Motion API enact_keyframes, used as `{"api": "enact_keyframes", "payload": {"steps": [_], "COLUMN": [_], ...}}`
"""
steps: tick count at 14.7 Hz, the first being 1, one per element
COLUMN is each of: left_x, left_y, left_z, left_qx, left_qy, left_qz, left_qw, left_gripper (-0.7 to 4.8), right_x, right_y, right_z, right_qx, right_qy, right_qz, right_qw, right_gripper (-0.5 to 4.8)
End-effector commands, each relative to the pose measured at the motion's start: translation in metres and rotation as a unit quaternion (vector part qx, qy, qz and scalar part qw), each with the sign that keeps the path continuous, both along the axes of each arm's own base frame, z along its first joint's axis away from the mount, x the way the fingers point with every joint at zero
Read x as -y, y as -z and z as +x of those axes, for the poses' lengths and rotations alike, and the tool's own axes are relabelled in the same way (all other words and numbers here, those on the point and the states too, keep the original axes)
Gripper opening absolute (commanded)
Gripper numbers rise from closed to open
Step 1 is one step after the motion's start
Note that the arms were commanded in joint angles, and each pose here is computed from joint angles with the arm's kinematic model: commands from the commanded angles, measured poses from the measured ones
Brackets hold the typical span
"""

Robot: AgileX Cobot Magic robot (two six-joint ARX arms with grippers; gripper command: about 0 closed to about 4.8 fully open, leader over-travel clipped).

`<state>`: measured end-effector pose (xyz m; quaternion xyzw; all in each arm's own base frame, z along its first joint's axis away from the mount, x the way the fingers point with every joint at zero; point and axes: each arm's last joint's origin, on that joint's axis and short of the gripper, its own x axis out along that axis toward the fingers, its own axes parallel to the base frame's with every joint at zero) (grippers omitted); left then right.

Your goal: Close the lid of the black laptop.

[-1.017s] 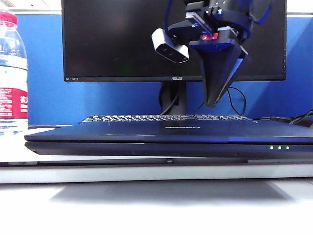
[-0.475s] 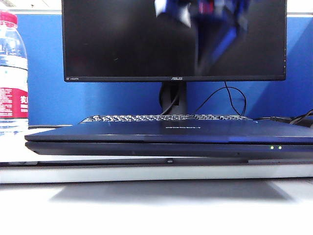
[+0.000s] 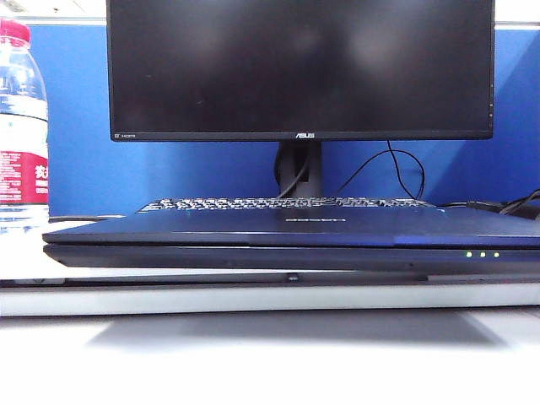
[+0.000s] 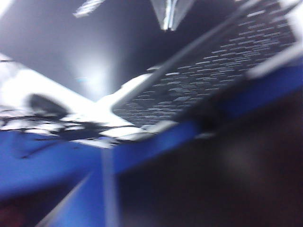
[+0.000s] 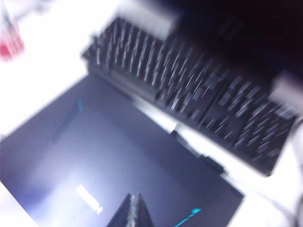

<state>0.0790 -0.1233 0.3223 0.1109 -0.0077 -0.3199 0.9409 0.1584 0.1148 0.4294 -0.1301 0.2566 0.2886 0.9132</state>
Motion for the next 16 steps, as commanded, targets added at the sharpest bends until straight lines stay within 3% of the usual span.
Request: {"api": "enact_keyframes", "payload": {"steps": [1,5,7,9,11,16], "left_x": [-0.026,-0.082,-0.11,-0.119,-0.12,-0.117], "left_y": [-0.004,-0.003,0.008,0.014,0.023,0.026], "left_z": [-0.013,-0.043,-0.061,-0.068,-0.069,-0.069], "left_qx": [0.005,-0.004,-0.029,-0.037,-0.063,-0.082], "left_qy": [-0.01,-0.004,0.051,0.079,0.084,0.104], "left_qz": [-0.006,-0.075,-0.11,-0.112,-0.083,-0.092], "left_qw": [1.0,0.997,0.992,0.99,0.991,0.987], "left_gripper": [0.18,0.17,0.17,0.18,0.18,0.18], "right_x": [0.03,0.07,0.088,0.095,0.103,0.113], "right_y": [-0.025,-0.037,-0.019,0.004,0.052,0.109], "right_z": [-0.04,-0.098,-0.125,-0.136,-0.15,-0.164], "right_qx": [0.069,0.118,0.117,0.108,0.116,0.191], "right_qy": [0.003,-0.019,-0.037,-0.054,-0.076,-0.078], "right_qz": [0.051,0.103,0.119,0.143,0.195,0.246], "right_qw": [0.996,0.987,0.985,0.982,0.971,0.947], "right_gripper": [-0.06,-0.06,-0.06,-0.06,-0.06,-0.06]}}
